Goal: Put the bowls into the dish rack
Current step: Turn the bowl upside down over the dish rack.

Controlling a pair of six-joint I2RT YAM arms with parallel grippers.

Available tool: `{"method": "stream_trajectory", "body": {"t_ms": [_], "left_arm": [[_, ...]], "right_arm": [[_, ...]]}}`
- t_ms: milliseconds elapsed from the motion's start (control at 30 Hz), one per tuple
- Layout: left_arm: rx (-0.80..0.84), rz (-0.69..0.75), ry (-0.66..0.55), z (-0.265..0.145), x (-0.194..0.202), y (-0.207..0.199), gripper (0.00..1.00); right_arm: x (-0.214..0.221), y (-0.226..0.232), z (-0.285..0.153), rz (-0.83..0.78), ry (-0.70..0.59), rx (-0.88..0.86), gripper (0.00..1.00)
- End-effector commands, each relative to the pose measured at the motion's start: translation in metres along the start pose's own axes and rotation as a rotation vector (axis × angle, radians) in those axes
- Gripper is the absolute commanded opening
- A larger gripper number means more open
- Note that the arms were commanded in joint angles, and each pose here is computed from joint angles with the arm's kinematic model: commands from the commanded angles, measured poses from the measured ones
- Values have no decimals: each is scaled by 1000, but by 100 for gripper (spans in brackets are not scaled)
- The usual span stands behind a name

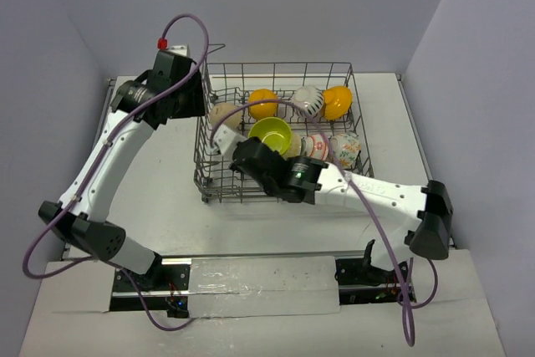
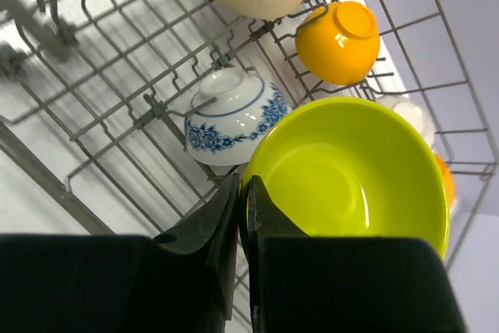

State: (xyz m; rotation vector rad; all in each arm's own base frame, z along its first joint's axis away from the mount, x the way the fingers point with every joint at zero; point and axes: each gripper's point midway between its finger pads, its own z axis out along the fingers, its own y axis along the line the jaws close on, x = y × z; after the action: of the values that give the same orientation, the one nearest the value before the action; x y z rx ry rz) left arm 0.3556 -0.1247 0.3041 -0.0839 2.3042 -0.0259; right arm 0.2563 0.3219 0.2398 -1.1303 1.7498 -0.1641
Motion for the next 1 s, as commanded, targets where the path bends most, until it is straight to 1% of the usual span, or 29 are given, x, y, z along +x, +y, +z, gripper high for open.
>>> {"method": "stream_trajectory", "body": {"t_ms": [0, 67, 100, 167, 233, 300, 400, 467, 500, 533, 600, 633, 700, 733, 767, 800, 867, 900, 967], "left_arm": [[70, -33, -41, -9, 3, -6, 68], [98, -25, -29, -8, 12, -9, 67], [106, -23, -19, -6, 19, -8, 67], [115, -21, -21, -8, 25, -7, 66], [150, -4, 2, -4, 36, -11, 61], [171, 17, 16, -4, 47, -12, 59], [171, 33, 24, -3, 55, -9, 59], [178, 37, 23, -3, 58, -9, 59], [186, 46, 32, -2, 63, -9, 59], [196, 48, 36, -2, 65, -10, 58], [200, 57, 43, 0, 71, -9, 57], [201, 60, 43, 0, 72, -9, 49], [217, 66, 46, 2, 77, -11, 44], [222, 68, 48, 3, 78, -12, 37], [240, 70, 57, 3, 81, -14, 34], [247, 72, 61, 4, 82, -16, 21], [260, 72, 68, 3, 84, -18, 11], [269, 69, 63, 3, 83, -20, 5], [277, 72, 67, 3, 85, -21, 4]], "right_arm": [[-30, -53, -36, 265, -176, 22, 0], [-38, -67, -43, 357, -251, -20, 0], [-47, -81, -56, 433, -315, -21, 0], [-50, -99, -67, 518, -377, -32, 0], [-56, -109, -70, 624, -425, -42, 0], [-60, -119, -70, 729, -472, -60, 0], [-65, -126, -70, 839, -525, -90, 0], [-71, -128, -69, 898, -587, -100, 0], [-73, -127, -68, 955, -604, -125, 0], [-78, -127, -68, 985, -648, -158, 0], [-82, -125, -66, 1075, -678, -197, 0], [-85, -124, -66, 1095, -714, -210, 0], [-86, -121, -61, 1147, -733, -228, 0], [-86, -123, -59, 1168, -753, -222, 0], [-84, -122, -54, 1191, -755, -213, 0], [-84, -122, -52, 1213, -779, -219, 0], [-84, -117, -45, 1251, -774, -234, 0], [-86, -118, -44, 1260, -790, -237, 0], [-87, -113, -35, 1295, -786, -258, 0]]}}
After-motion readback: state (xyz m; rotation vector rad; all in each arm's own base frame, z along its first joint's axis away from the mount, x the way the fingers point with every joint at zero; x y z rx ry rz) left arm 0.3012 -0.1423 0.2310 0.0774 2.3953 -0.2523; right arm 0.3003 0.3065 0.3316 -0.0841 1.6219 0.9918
